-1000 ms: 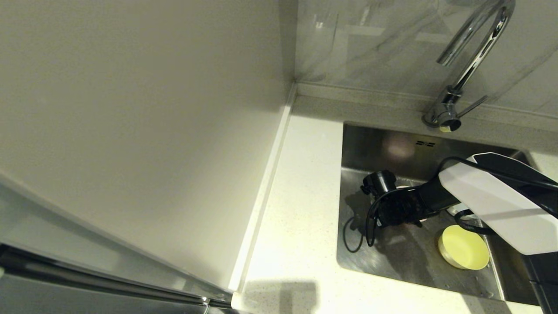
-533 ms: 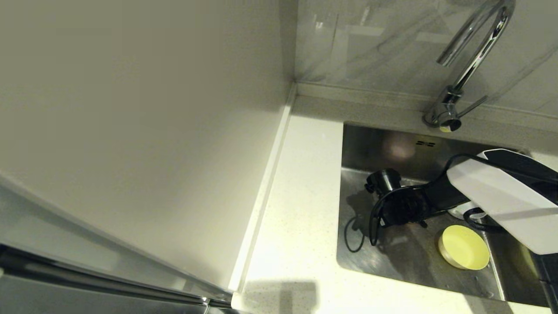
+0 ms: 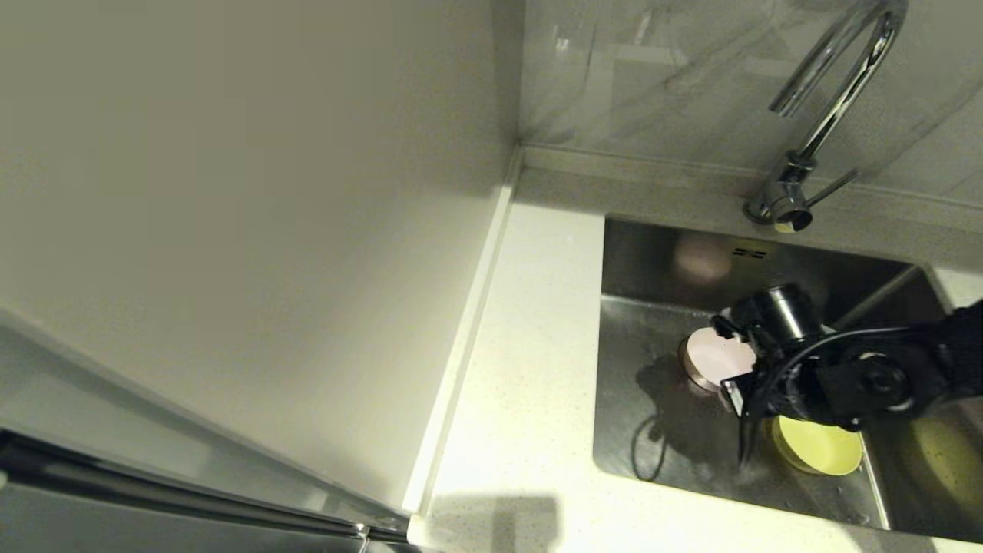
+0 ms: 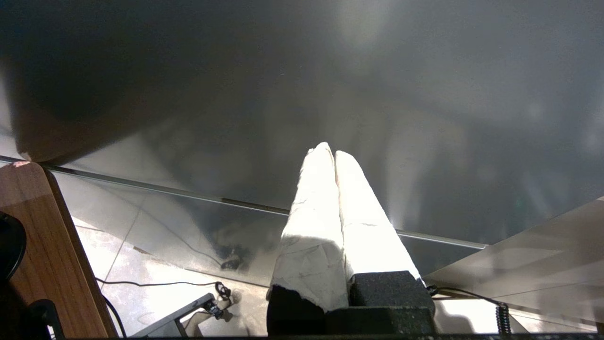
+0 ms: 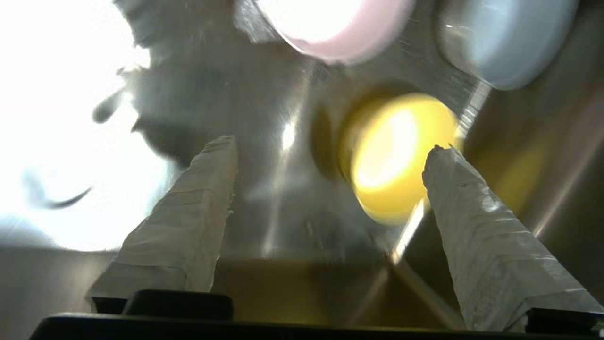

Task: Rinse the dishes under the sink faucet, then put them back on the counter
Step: Put a bowl into the sink, then turn on the faucet

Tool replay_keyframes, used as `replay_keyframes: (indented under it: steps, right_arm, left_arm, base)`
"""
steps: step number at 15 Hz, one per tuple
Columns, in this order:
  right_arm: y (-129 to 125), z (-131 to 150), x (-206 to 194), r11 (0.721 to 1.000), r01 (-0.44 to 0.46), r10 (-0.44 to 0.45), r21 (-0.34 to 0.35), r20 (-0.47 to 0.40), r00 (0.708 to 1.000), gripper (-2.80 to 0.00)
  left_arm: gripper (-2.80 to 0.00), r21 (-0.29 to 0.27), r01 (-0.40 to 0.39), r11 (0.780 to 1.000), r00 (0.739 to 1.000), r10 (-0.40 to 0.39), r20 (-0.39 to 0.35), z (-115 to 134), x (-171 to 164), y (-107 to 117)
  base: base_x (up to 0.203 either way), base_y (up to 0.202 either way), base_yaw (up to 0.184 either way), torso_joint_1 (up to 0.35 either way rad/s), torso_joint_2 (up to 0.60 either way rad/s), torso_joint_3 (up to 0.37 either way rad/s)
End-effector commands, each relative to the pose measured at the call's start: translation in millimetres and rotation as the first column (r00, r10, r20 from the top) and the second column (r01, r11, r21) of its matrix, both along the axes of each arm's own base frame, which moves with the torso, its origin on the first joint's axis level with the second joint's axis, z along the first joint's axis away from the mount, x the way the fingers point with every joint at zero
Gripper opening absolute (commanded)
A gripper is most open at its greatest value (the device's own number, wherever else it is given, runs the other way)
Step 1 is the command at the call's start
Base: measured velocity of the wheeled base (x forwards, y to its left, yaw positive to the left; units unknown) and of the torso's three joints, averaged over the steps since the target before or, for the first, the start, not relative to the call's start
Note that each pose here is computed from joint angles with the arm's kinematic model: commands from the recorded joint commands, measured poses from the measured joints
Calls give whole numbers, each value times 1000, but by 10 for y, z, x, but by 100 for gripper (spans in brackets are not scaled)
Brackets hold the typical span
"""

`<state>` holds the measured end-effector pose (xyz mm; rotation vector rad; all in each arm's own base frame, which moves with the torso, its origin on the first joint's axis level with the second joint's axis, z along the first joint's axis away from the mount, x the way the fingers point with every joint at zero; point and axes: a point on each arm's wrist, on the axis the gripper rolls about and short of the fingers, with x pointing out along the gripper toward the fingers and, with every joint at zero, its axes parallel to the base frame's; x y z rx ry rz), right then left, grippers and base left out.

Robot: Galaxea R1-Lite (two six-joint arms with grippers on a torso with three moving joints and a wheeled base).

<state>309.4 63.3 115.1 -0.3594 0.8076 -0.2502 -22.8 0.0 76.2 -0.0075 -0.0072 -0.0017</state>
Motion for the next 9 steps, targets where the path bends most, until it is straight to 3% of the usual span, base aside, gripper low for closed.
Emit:
replay_keyframes:
  steps: [1,2,3,7,9]
  right_arm:
    - [-153,652,-645,998,-21,8,66,191,982,0]
    - [-205,785,-853,996,-29,10,84,226,974,0]
    - [-264,902,-1074,995,-34,8,97,257,966,-280]
    - [-441,1158,-1710,989,-45,-5,138,339,941,-280]
    - [-569,1236,-1826,979,37,-105,201,337,936,-280]
  left_arm:
    - [-280,0,0,1000,1000,0,-3,-8,2,0]
    - [-280,0,0,1000,1000,0,-3,-8,2,0]
    - [-280,0,0,1000,1000,0,-3,-8,2,0]
    - [-280,0,0,1000,1000,0,-3,-8,2,0]
    - [-280,0,0,1000,1000,0,-3,-8,2,0]
  base:
    - [0,0,0,0,0,0]
    - [0,0,0,0,0,0]
    - [0,0,0,0,0,0]
    - [0,0,0,0,0,0]
    - [0,0,0,0,0,0]
